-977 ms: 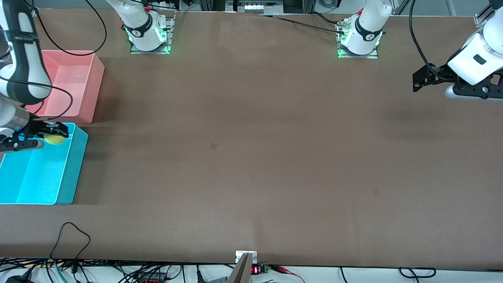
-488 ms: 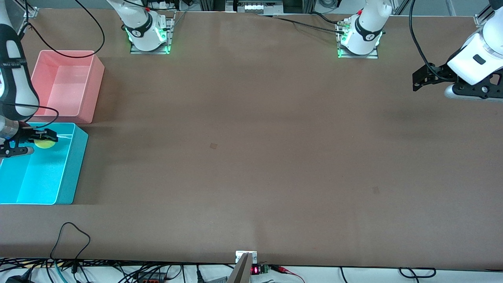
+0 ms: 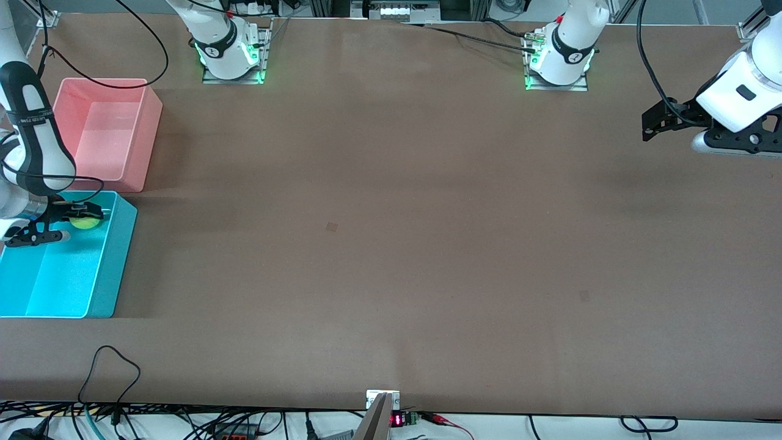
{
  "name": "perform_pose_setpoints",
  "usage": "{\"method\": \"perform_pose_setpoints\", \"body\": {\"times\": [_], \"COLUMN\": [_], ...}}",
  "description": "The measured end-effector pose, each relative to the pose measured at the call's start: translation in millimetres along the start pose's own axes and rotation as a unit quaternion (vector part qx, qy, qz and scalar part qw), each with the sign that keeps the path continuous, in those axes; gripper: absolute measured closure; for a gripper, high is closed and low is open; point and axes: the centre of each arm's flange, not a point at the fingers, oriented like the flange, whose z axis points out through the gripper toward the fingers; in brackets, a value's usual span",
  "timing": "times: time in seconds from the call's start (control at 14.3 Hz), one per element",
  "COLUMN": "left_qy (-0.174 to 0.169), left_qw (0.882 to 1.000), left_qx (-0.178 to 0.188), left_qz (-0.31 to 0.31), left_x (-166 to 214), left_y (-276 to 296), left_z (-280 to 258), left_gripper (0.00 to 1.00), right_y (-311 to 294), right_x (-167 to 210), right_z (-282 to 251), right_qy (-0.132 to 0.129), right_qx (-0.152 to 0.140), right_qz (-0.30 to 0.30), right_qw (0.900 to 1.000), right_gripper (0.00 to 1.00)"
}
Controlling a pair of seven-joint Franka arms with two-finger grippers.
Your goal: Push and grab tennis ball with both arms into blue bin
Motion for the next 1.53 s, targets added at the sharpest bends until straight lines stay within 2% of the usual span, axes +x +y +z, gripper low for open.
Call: {"method": "perform_pose_setpoints", "body": {"times": [0.07,0.14,0.35,0.49,0.7,0.91,1.19,1.33,1.53], "left_qy": [-0.001,-0.001,-0.001,-0.001,-0.001,-0.001,-0.001,-0.001,-0.001], "left_qw": [1.000,1.000,1.000,1.000,1.000,1.000,1.000,1.000,1.000], "left_qx": [0.000,0.000,0.000,0.000,0.000,0.000,0.000,0.000,0.000], "left_qz": [0.000,0.000,0.000,0.002,0.004,0.004,0.004,0.004,0.003], "left_x": [-0.1,-0.2,-0.3,-0.3,-0.3,-0.3,-0.3,-0.3,-0.3], "left_y": [0.0,0.0,0.1,2.0,3.9,3.9,3.9,3.8,3.7], "left_z": [0.1,0.2,0.2,0.0,-0.2,-0.5,-0.9,-0.9,-0.9], "left_gripper": [0.00,0.00,0.00,0.00,0.00,0.00,0.00,0.00,0.00], "right_y": [-0.1,-0.4,0.1,1.3,1.6,-10.3,-71.9,-129.5,-203.3], "right_x": [0.1,0.2,1.1,3.0,13.7,22.6,20.8,18.1,3.9], "right_z": [0.9,1.8,1.2,-2.1,-31.7,-100.5,-232.6,-301.6,-381.1], "right_qy": [0.000,-0.001,0.002,0.006,0.031,0.069,0.100,0.091,0.072], "right_qx": [0.000,0.001,-0.001,-0.003,-0.017,-0.036,-0.025,-0.024,-0.020], "right_qz": [0.000,0.000,0.000,0.000,0.003,-0.002,-0.020,-0.041,-0.033], "right_qw": [1.000,1.000,1.000,1.000,0.999,0.997,0.994,0.995,0.997], "right_gripper": [0.33,0.29,0.01,0.00,0.00,0.00,0.00,0.00,0.00]}}
